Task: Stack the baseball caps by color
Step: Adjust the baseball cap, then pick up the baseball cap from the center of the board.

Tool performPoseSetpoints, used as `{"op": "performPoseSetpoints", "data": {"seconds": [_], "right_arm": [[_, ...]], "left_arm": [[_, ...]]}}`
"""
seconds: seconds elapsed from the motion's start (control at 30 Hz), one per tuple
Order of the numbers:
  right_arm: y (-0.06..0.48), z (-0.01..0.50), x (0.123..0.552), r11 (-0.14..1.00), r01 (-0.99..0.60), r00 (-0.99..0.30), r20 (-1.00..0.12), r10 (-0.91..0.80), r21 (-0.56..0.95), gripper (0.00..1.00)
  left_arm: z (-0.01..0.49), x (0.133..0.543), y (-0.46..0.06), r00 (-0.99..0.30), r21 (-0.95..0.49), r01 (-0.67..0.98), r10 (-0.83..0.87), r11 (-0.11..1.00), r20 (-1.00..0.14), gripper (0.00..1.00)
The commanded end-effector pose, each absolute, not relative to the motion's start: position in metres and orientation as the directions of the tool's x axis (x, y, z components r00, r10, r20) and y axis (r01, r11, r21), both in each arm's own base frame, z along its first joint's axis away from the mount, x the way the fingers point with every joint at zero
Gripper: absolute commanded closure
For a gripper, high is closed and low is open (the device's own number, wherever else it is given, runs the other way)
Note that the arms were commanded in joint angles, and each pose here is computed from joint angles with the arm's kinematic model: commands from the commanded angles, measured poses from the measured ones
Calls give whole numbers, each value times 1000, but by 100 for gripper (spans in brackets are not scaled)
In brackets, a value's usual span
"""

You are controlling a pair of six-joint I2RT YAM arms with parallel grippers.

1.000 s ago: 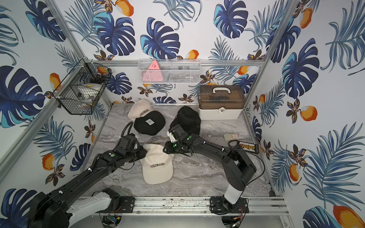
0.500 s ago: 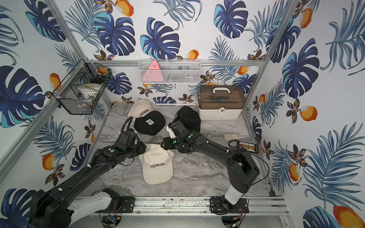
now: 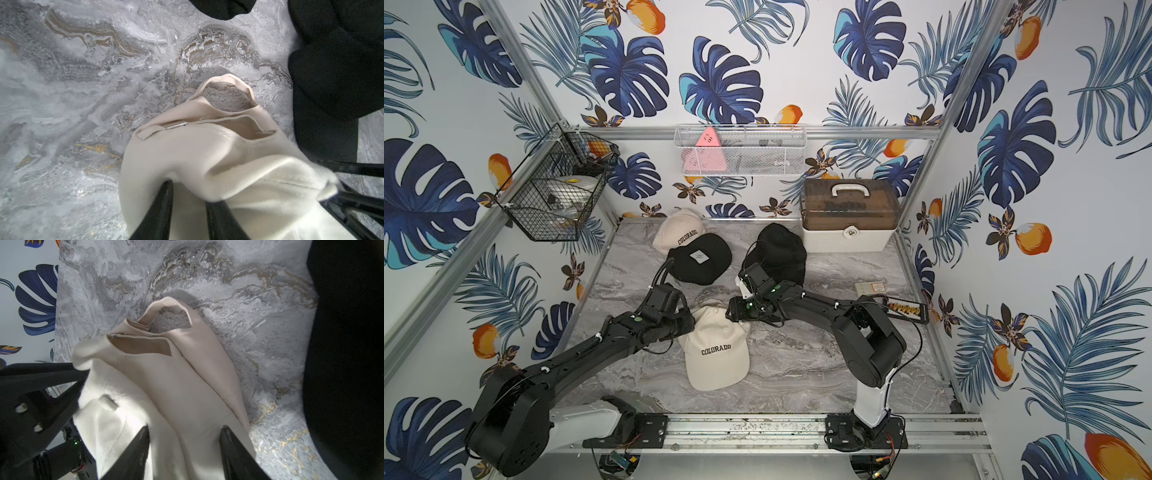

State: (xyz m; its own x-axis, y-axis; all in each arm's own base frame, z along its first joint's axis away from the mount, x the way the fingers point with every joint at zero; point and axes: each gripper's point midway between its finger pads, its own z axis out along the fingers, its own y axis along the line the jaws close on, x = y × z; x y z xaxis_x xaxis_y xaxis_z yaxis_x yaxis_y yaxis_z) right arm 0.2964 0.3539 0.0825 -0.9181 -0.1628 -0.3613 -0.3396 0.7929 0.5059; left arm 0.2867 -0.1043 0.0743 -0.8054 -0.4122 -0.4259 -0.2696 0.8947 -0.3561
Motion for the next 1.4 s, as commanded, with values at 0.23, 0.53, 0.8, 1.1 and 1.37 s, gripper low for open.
{"op": "performPoseSetpoints", "data": {"seconds": [0.23, 0.53, 0.8, 1.1, 1.37], "right_arm": [[350, 144, 297, 762, -382, -880, -457, -128, 523, 37], [327, 207, 311, 741, -376, -822, -570, 11, 557, 19], [301, 225, 323, 711, -328, -815, -567, 121, 622, 16], [291, 233, 330, 708, -344, -801, -586, 121, 616, 14], [293, 218, 335, 706, -338, -823, -559, 99, 623, 14]], "left_arm": [[156, 309, -93, -704, -368, -219, -407, 904, -582, 56], [220, 372, -76, -593, -364, -222, -422, 904, -686, 56], [192, 462, -30, -542, -329, -378, -495, 865, -679, 57], [161, 561, 7, -510, -410, -396, -569, 821, -646, 57], [145, 612, 46, -482, -430, -372, -568, 822, -668, 34]]}}
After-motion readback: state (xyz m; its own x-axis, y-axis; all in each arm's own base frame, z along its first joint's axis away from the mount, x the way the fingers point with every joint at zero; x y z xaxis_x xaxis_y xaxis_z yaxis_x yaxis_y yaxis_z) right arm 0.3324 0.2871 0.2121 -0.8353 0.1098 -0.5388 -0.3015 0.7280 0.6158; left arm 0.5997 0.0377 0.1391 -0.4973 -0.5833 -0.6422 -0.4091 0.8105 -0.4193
